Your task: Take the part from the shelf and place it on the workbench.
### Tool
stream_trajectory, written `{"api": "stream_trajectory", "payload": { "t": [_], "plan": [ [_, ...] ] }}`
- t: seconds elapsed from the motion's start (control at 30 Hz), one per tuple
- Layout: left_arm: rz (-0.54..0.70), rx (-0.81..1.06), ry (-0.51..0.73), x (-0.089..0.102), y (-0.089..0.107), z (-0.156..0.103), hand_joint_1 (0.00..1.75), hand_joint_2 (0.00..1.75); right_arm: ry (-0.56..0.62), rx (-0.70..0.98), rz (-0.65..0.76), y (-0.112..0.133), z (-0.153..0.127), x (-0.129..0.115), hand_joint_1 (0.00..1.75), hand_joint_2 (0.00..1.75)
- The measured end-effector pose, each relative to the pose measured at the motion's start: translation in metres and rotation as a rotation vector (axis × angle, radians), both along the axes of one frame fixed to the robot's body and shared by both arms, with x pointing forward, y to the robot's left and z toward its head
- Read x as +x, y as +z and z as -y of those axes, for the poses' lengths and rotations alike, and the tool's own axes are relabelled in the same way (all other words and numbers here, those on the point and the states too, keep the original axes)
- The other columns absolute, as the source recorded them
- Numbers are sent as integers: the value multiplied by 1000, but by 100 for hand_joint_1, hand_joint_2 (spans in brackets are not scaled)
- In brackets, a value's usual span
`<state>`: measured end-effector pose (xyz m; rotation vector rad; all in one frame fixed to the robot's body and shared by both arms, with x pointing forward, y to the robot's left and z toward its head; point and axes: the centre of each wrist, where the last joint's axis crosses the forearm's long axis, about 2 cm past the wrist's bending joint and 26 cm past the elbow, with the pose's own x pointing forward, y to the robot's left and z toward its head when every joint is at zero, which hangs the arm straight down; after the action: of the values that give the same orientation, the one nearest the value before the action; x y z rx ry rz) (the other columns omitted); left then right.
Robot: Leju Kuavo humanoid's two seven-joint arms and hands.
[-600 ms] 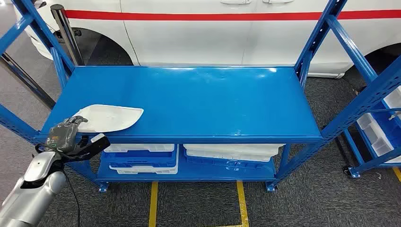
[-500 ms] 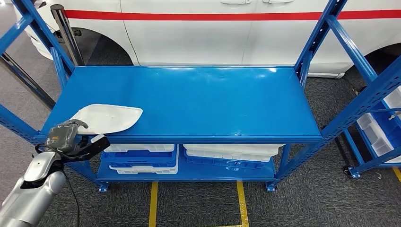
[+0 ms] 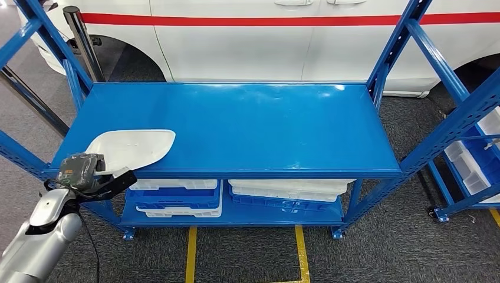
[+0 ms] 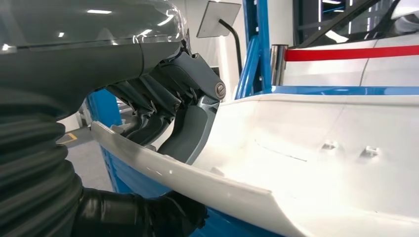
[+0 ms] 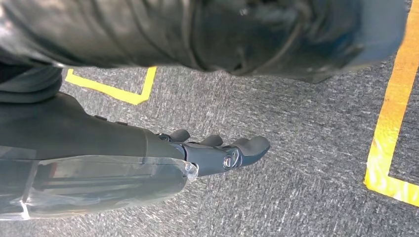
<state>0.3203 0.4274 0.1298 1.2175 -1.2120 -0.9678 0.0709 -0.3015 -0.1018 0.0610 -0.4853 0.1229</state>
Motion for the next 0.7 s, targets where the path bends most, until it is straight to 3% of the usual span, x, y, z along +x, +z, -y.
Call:
{"api": "stream_trajectory", "payload": {
  "t": [0.3,0.5,0.7],
  "plan": [
    [85,-1,0,-9,-3,-2,175,175,-14,0,7,0,1,0,0,0],
    [246,-24,-78,-6,30,12,175,175,-21,-2,21,0,0,-1,0,0],
    [327,-55,-142,-6,45,21,175,175,-25,0,21,0,-2,-2,0,0]
  ]
}}
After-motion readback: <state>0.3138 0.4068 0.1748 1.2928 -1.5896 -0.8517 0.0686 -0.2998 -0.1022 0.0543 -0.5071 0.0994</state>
